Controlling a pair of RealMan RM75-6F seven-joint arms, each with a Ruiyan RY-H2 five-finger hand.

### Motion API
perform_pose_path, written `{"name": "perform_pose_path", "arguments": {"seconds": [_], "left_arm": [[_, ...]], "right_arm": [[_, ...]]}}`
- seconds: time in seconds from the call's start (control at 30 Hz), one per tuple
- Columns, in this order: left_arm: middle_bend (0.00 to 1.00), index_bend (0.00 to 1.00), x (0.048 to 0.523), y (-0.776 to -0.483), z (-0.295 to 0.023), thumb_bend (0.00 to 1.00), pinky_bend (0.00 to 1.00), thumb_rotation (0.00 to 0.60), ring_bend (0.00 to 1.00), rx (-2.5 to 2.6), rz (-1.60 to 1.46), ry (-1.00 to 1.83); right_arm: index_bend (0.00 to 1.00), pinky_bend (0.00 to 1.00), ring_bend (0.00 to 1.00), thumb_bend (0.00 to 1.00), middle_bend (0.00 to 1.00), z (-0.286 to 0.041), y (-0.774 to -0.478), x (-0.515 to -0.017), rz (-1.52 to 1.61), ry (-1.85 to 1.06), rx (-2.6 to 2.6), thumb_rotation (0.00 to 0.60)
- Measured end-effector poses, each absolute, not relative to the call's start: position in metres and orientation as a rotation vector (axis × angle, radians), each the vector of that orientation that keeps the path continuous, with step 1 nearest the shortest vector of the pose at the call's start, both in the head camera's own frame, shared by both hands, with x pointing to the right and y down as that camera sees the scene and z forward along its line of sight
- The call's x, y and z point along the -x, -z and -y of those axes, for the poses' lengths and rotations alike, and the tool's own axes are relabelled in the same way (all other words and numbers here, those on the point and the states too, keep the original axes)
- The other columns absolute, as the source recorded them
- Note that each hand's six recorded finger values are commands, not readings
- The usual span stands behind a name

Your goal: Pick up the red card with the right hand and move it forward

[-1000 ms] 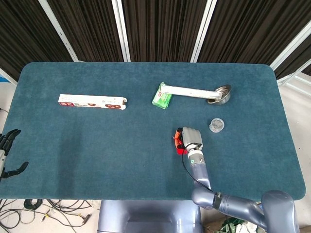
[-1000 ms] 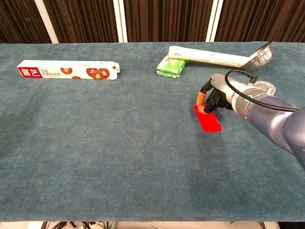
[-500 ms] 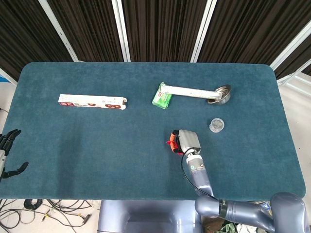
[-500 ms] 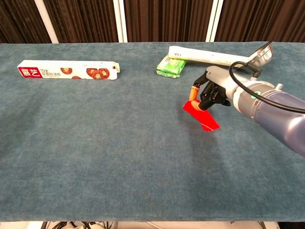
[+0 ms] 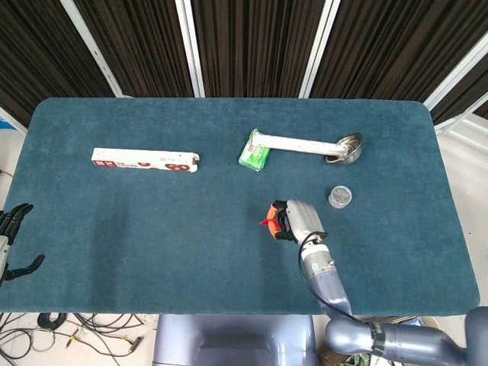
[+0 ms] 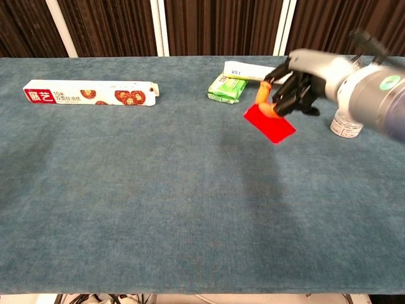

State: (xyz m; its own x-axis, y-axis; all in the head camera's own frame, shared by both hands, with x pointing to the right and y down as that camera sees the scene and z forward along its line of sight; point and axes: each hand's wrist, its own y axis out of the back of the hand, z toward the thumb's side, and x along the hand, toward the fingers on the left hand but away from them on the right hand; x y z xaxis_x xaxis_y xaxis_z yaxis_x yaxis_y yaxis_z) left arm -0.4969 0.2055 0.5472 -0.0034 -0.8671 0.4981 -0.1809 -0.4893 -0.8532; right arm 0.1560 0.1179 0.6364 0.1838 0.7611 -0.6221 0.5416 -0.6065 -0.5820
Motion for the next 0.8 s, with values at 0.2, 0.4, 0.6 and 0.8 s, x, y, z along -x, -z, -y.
{"name": "perform_pose_path", "arguments": {"seconds": [0.2, 0.4, 0.6, 0.8], "left_arm": [[0.06, 0.08, 0.497, -0.547, -0.206, 0.27, 0.06, 0.600, 0.09, 1.705, -1.092, 1.536], [0.06, 0.08, 0.497, -0.547, -0.205, 0.27, 0.06, 0.600, 0.09, 1.708, -1.095, 1.537], [0.06, 0.08, 0.497, -0.548, -0.205, 0.27, 0.06, 0.600, 0.09, 1.707, -1.089, 1.539], [0.06, 0.08, 0.498, -0.548, -0.205, 0.27, 0.07, 0.600, 0.09, 1.706, -1.093, 1.540]], "right_arm": [[0.63, 0.89, 0.93, 0.39, 0.85, -0.086, -0.595, -0.168, 1.385, -1.331, 2.294, 0.600], [0.63, 0.89, 0.93, 0.39, 0.85, -0.058, -0.558, -0.170, 1.534, -1.215, 2.430, 0.600], [0.63, 0.89, 0.93, 0.39, 0.85, -0.042, -0.522, -0.166, 1.600, -1.069, 2.527, 0.600], [0.63, 0.89, 0.93, 0.38, 0.85, -0.039, -0.500, -0.160, 1.592, -1.009, 2.590, 0.600]]}}
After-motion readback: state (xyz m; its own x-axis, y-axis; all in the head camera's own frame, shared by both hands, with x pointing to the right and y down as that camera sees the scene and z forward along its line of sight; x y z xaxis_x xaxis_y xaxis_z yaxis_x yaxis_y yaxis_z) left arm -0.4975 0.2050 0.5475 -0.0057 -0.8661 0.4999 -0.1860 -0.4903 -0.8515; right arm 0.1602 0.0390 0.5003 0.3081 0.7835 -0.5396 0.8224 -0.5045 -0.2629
